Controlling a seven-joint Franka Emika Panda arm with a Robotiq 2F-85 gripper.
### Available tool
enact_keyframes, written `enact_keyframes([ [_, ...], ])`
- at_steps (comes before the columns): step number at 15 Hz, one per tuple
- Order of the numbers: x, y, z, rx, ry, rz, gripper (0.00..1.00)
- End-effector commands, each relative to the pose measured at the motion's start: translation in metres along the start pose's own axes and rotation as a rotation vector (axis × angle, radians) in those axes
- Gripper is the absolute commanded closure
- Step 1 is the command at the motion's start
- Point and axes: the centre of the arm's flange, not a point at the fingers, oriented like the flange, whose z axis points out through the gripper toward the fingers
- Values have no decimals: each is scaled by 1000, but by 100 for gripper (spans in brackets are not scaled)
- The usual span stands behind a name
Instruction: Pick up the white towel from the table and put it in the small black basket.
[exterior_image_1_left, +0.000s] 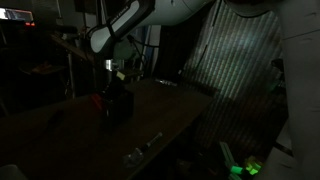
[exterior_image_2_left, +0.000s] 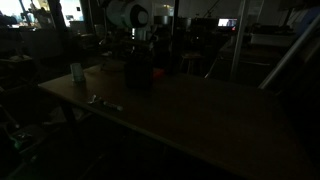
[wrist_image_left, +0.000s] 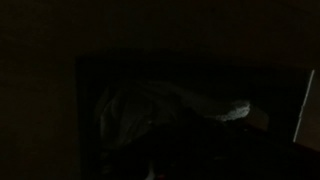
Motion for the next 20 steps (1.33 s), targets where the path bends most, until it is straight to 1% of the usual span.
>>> enact_keyframes([
  [1, 8, 1, 15, 26, -23, -26, 100],
  [6, 5, -7, 43, 55, -86, -52, 100],
  [9, 2, -10, 39, 63, -105, -64, 100],
  [12, 1, -12, 11, 45, -76, -71, 100],
  [14, 1, -13, -16, 16, -42, -78, 100],
  [17, -1, -15, -63, -34, 14, -92, 100],
  [20, -3, -17, -118, -88, 84, -103, 100],
])
